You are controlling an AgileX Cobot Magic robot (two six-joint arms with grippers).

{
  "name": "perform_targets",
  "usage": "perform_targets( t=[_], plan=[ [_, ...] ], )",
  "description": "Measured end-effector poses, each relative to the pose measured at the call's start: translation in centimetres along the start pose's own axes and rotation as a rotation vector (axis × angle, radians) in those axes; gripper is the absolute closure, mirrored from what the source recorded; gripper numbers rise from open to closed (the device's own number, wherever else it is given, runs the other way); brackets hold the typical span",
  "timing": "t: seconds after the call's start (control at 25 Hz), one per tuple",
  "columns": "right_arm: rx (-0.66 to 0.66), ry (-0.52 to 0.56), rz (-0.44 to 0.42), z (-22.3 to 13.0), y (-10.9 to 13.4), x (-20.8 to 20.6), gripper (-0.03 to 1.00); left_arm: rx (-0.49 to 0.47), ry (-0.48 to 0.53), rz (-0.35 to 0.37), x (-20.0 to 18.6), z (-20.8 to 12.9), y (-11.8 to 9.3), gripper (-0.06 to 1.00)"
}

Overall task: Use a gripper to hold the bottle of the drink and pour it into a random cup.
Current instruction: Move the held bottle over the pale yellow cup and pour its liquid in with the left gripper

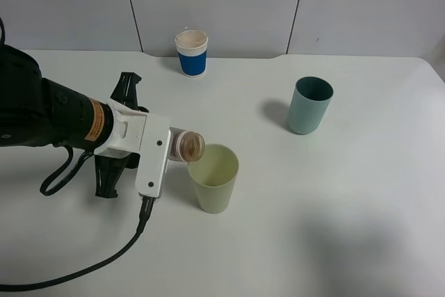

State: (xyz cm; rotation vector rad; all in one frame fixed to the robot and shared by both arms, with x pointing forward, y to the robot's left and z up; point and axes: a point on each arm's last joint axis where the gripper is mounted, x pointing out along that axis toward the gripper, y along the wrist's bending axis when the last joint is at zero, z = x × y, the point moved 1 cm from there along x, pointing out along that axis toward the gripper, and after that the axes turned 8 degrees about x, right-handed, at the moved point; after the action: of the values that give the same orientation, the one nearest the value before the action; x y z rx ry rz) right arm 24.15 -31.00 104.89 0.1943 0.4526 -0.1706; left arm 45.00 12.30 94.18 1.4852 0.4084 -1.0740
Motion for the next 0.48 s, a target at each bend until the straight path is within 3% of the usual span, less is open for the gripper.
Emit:
perform_targets(
  t=[0.48],
  plan=[
    [0.000, 0.000, 0.000, 0.0, 0.0, 0.0, -0.03, 0.061, 0.051, 0.010, -0.2, -0.2, 1.0, 0.61]
  ],
)
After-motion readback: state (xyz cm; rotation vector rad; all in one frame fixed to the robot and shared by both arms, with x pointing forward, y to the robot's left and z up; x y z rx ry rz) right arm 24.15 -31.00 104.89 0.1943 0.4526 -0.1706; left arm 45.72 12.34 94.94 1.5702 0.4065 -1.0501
